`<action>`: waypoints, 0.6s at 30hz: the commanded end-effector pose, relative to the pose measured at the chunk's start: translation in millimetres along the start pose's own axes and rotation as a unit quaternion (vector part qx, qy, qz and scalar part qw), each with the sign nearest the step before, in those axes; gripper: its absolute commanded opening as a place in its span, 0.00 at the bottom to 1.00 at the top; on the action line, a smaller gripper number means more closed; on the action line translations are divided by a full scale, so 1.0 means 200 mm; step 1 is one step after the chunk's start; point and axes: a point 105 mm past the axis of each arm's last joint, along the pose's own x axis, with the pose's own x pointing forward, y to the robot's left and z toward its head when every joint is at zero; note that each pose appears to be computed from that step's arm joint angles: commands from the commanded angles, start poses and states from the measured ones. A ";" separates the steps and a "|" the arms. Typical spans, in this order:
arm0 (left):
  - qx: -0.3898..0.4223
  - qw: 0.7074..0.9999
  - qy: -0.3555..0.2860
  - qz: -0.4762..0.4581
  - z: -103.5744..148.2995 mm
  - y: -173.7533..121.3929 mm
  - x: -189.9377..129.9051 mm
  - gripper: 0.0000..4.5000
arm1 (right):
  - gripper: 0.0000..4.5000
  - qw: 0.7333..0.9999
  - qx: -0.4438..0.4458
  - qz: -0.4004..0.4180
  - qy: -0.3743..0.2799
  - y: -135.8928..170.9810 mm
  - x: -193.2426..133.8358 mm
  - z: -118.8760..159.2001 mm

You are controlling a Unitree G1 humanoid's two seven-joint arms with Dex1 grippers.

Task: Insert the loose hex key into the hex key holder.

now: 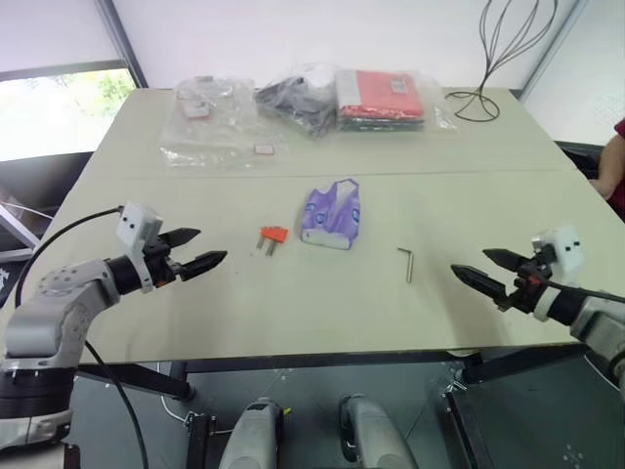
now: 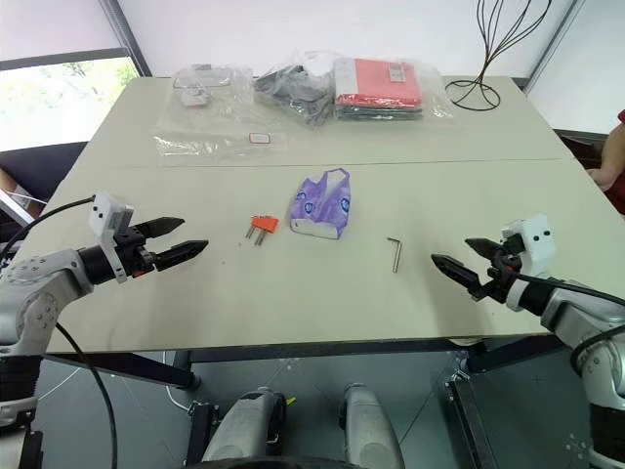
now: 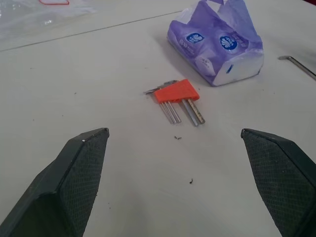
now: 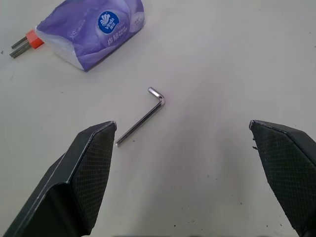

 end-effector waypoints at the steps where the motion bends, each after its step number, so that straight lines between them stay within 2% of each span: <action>1: 0.019 0.999 -0.022 0.021 0.06 0.03 -0.03 0.99 | 1.00 1.000 -0.017 0.000 -0.019 0.01 0.00 0.05; 18: 0.023 0.999 -0.030 0.025 0.05 0.04 -0.03 0.99 | 1.00 0.999 -0.026 -0.004 -0.023 0.00 0.02 0.08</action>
